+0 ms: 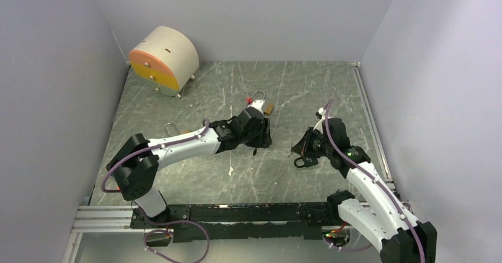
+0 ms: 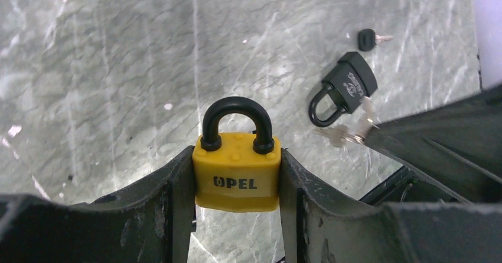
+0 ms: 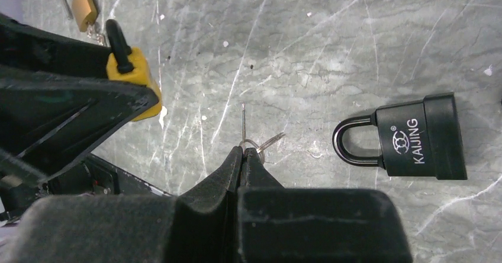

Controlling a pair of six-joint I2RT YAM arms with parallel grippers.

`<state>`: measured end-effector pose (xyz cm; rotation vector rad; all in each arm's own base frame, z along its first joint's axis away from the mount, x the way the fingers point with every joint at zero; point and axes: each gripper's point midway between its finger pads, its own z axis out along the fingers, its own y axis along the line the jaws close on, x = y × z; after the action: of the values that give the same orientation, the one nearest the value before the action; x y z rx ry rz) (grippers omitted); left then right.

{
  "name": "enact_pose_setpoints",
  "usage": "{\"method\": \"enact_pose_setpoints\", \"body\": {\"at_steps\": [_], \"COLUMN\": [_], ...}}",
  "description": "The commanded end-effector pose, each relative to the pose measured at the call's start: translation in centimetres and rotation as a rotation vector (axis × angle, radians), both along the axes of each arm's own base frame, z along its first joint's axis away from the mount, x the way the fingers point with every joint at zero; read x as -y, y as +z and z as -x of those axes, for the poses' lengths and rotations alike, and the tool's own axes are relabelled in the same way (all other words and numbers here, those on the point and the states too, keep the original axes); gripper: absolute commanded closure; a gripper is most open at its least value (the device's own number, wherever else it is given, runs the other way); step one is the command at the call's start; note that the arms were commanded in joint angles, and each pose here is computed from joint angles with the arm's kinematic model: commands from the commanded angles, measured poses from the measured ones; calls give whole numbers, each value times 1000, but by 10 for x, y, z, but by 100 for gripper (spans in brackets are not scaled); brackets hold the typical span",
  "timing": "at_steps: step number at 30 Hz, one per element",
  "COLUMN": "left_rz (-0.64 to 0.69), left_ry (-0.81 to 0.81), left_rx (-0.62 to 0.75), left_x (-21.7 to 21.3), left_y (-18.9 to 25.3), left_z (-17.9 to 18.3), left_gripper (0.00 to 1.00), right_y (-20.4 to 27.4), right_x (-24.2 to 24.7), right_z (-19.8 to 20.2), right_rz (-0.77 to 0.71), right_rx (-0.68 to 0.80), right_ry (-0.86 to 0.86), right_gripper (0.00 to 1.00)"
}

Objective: Unlock with the key
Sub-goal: Adjust the lock at the center of the board.

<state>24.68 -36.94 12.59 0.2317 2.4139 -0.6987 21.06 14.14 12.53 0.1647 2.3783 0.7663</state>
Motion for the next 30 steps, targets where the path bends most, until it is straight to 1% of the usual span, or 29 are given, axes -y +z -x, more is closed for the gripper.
{"method": "enact_pose_setpoints", "body": {"at_steps": [1,4,7,10,12,15,19,22,27,30], "left_rz": [151,212,300,449,517,598,533,523,509,553], "left_ry": [-163,-246,-297,-350,-354,-371,-312,-282,-266,-275], "left_rx": [159,113,20,-121,-230,-333,-458,-523,-551,-554], "left_x": [27,38,47,55,60,74,79,79,73,73], "left_y": [45,49,42,33,22,18,-6,-17,-31,-32], "left_z": [0,13,23,29,28,28,22,19,17,16], "left_gripper": [98,98,97,97,98,97,97,97,93,91], "right_y": [16,15,17,14,11,3,-7,-15,-29,-42], "right_x": [-9,-10,-8,-5,-4,-1,1,2,3,-2], "right_z": [-16,-20,-25,-28,-30,-30,-31,-32,-34,-31], "right_rz": [-48,-46,-28,-5,9,36,53,71,102,105], "right_rx": [17,-9,-11,-16,-25,-45,-56,-76,-106,-148], "right_ry": [-11,-17,-30,-44,-48,-50,-49,-53,-34,10], "right_gripper": [100,100,100,100,100,100,100,100,100,100]}}
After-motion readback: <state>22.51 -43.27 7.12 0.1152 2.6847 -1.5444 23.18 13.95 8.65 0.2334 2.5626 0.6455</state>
